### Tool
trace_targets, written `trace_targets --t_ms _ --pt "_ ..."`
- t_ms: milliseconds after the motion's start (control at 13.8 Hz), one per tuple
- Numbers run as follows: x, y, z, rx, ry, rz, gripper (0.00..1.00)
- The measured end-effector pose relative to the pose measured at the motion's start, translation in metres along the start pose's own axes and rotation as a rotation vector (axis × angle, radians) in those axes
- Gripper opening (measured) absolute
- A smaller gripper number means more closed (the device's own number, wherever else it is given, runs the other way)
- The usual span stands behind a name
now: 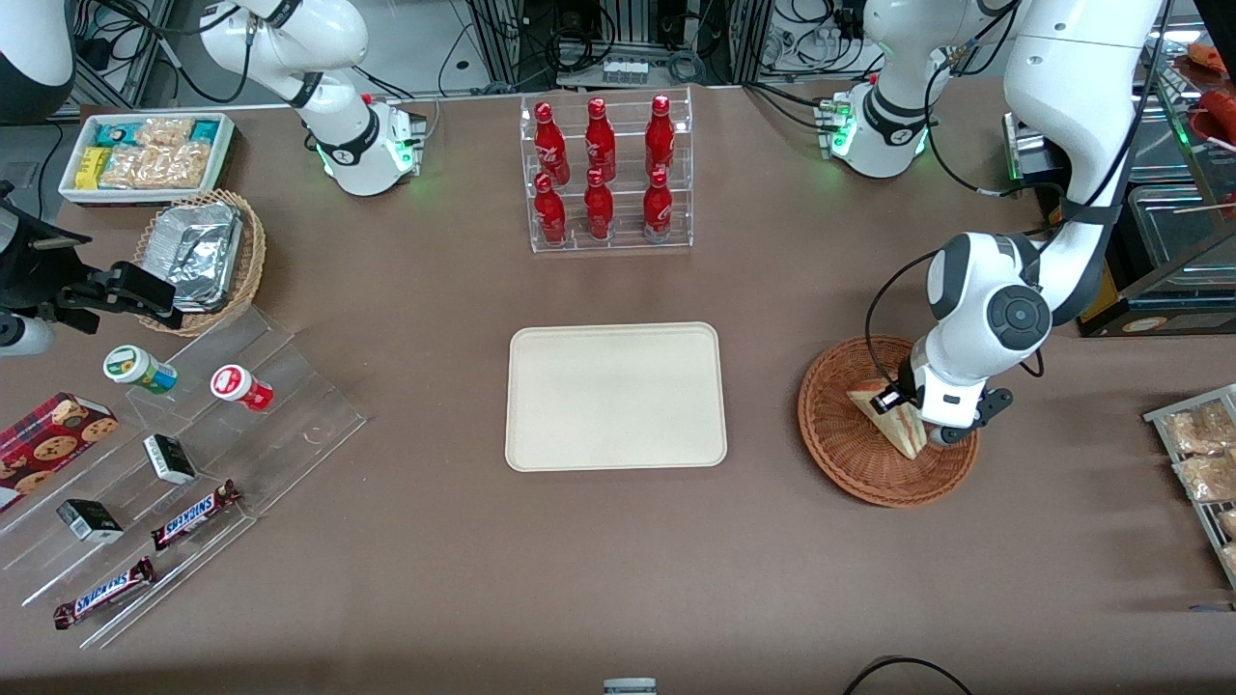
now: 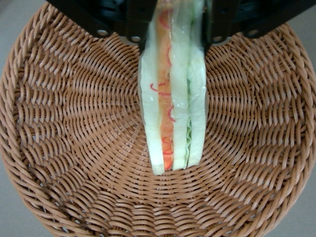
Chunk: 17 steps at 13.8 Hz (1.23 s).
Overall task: Place sandwich from basket to tray
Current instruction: 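Close the left gripper on the sandwich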
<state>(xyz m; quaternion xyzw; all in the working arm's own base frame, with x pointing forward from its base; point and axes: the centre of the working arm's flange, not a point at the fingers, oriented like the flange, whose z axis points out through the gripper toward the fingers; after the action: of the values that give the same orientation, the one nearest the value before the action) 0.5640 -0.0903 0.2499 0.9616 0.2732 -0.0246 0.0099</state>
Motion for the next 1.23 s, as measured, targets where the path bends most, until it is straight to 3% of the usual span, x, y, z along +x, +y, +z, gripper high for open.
trace_targets --t_ms 144,361,650,939,1228 --pt "0.0 0.0 0.0 0.0 0.0 0.0 0.22" --pt "0.002 0.001 -0.005 0.002 0.0 0.005 0.22" --pt "0.011 0.008 -0.037 0.075 -0.042 0.043 0.15" --pt "0.02 0.021 -0.085 0.114 -0.065 0.058 0.15" --pt "0.013 0.032 -0.136 0.165 -0.117 0.24 0.15"
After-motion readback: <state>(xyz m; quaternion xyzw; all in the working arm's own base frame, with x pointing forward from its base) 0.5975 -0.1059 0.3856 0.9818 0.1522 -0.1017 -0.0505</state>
